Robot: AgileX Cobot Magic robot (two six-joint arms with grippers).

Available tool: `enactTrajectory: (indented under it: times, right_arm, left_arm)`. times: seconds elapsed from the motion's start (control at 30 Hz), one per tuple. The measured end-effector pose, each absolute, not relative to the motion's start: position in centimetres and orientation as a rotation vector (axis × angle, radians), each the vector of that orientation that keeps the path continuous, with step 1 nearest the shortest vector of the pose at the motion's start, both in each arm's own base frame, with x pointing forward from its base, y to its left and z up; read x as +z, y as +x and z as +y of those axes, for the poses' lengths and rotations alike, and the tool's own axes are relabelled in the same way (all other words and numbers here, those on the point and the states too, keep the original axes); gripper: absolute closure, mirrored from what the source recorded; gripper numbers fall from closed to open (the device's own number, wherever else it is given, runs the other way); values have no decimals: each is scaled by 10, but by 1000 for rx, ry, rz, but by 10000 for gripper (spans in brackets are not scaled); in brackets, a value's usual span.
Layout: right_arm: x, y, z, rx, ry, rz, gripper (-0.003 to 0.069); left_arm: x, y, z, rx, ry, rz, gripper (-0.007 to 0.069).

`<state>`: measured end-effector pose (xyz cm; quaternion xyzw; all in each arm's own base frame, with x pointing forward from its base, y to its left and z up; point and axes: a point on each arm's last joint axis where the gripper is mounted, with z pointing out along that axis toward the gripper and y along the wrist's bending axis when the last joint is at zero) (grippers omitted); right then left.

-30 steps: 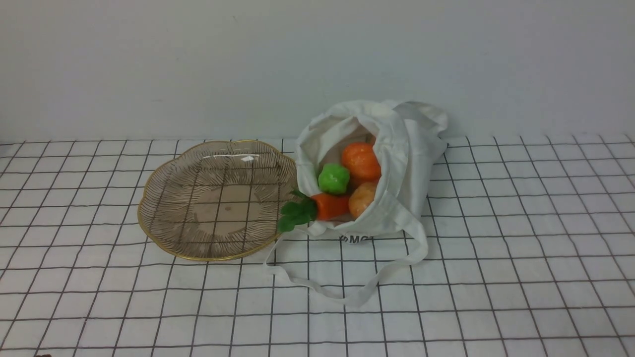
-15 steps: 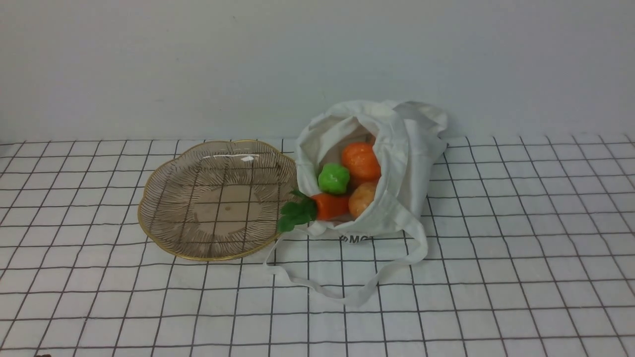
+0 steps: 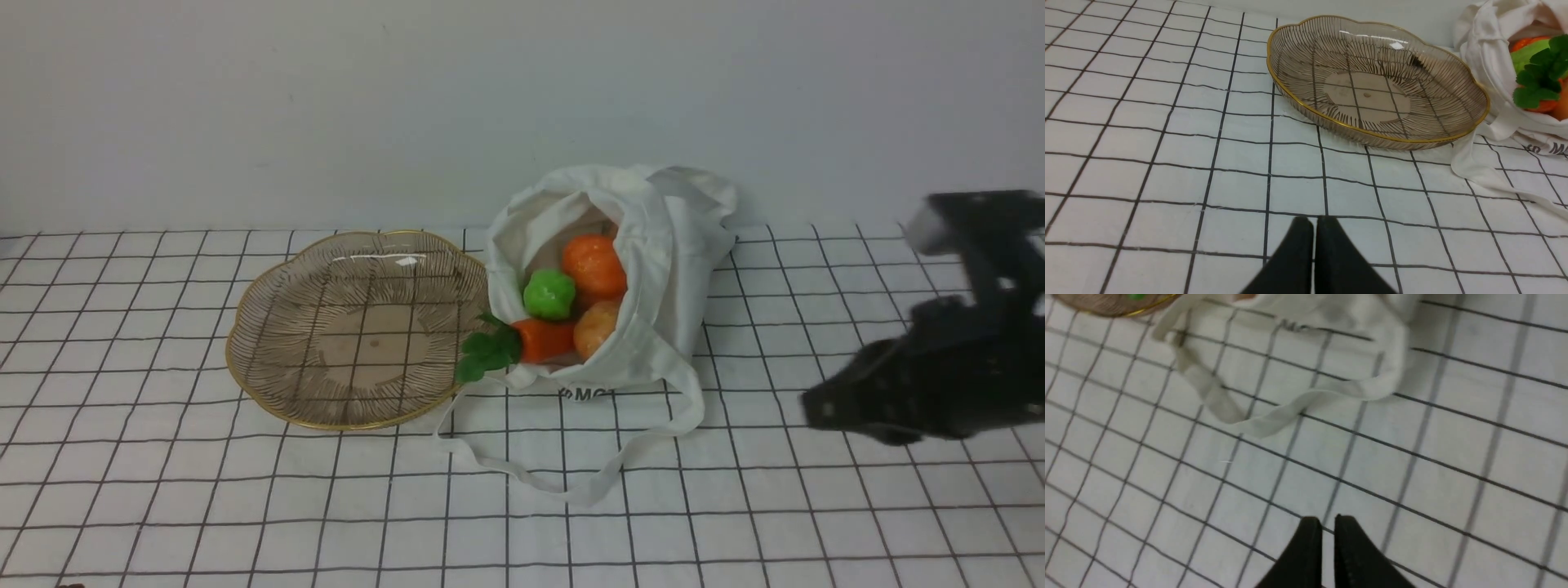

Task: Take vegetables from bag on white checkered tablecloth place on plate.
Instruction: 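Reach into the cloth bag and grasp a vegetable inside it with the right gripper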

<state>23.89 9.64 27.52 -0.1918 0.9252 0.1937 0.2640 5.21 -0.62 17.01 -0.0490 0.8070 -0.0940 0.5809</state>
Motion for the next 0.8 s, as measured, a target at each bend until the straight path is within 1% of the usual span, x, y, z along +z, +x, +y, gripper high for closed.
enactTrajectory:
  times: [0.1, 0.2, 0.23, 0.27, 0.4, 0.47, 0.5, 0.53, 0.63, 0.7, 0.8]
  right_arm:
    - [276, 254, 129, 552, -654, 2478, 543]
    - [274, 269, 162, 552, -783, 2447, 452]
    - [274, 271, 166, 551, -799, 2441, 436]
    - [274, 277, 180, 546, -844, 2418, 372]
    - [273, 295, 215, 548, -911, 2342, 220]
    - [270, 304, 229, 541, -928, 2311, 149]
    - [269, 308, 234, 535, -937, 2301, 131]
    - [265, 315, 241, 525, -947, 2288, 93]
    - [256, 330, 253, 516, -942, 2273, 51]
    - [250, 337, 258, 511, -937, 2272, 47]
    - [231, 355, 269, 497, -917, 2267, 43]
  left_arm:
    - [170, 52, -6, -219, -114, 1886, 633]
    - [170, 52, -6, -218, -113, 1886, 633]
    - [170, 52, -6, -218, -113, 1886, 633]
    - [170, 52, -6, -218, -113, 1886, 633]
    - [170, 52, -6, -218, -113, 1886, 633]
    - [170, 52, -6, -217, -112, 1886, 633]
    - [170, 52, -6, -217, -112, 1886, 633]
    - [170, 52, -6, -217, -112, 1886, 633]
    - [170, 52, -6, -217, -112, 1886, 633]
    - [170, 52, -6, -217, -112, 1886, 633]
    - [170, 52, -6, -217, -112, 1886, 633]
